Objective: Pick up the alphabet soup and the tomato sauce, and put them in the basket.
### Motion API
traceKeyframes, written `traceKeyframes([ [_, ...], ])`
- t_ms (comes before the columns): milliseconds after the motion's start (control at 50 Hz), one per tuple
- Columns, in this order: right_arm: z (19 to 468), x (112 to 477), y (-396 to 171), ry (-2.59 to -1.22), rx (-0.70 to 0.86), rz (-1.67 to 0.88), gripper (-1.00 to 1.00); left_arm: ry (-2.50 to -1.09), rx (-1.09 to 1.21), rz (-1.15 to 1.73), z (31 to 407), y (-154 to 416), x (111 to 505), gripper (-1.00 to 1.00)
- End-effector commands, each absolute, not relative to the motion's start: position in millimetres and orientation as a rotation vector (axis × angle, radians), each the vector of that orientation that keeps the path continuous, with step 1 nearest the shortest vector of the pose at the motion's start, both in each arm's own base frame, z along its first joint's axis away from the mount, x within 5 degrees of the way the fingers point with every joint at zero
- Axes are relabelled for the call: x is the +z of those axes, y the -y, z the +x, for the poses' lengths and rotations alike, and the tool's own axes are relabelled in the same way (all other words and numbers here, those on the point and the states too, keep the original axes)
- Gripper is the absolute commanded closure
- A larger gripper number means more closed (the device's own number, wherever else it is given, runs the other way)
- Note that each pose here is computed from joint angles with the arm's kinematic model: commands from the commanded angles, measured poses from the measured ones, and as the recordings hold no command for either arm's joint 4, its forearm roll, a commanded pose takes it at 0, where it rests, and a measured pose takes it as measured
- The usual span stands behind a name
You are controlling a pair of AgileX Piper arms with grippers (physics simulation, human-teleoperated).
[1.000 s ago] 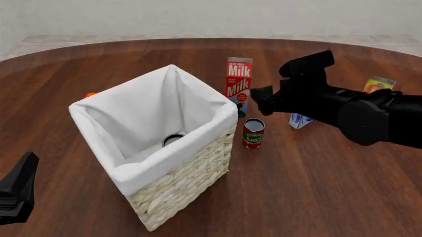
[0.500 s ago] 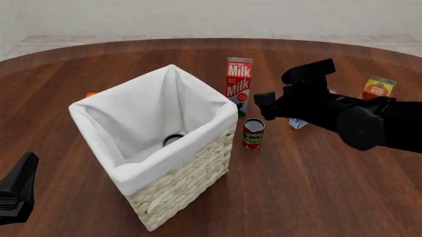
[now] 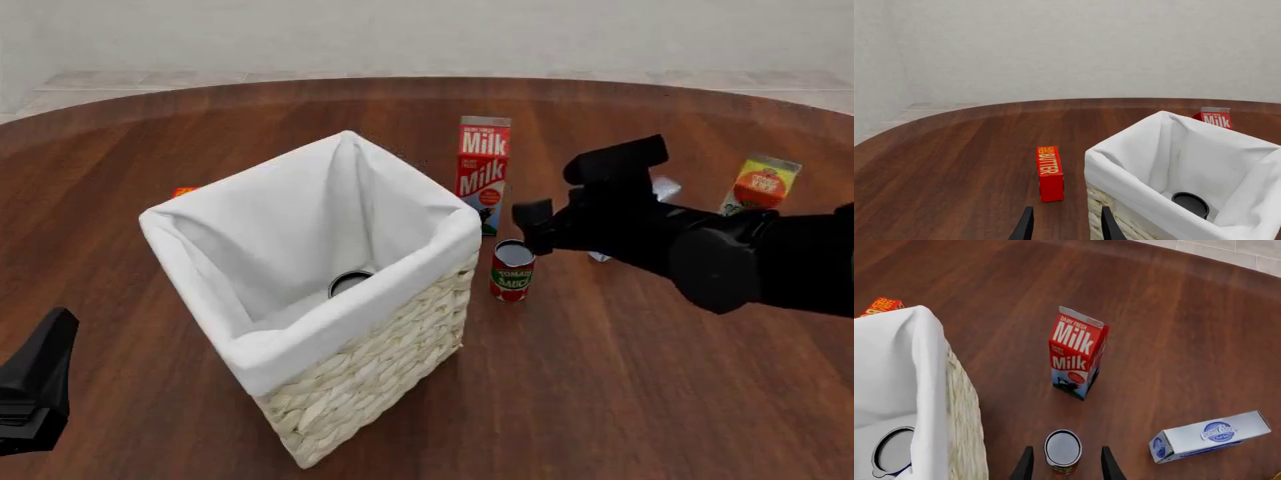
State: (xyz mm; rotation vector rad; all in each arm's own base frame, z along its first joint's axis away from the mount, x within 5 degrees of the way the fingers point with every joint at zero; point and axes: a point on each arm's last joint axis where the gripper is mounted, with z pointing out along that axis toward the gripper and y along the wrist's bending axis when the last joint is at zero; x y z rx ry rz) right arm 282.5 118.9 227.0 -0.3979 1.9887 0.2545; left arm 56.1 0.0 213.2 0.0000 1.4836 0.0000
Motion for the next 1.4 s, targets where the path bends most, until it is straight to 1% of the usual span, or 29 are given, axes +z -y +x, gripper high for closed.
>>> traceKeyframes([
  [20, 286.2, 217.0, -120.7, -2.006, 0.257, -0.394, -1.0, -1.484, 0.0, 0.0, 56.1, 0.0, 213.2, -1.0],
  [680, 289.6, 185.4, -124.1, -2.054, 0.266, -0.387, -1.0, -1.484, 0.0, 0.0, 56.1, 0.0, 213.2, -1.0],
  [1400, 297.2, 160.2, -131.2, -2.09, 0.281, -0.381, -1.0, -1.484, 0.0, 0.0, 56.1, 0.0, 213.2, -1.0],
])
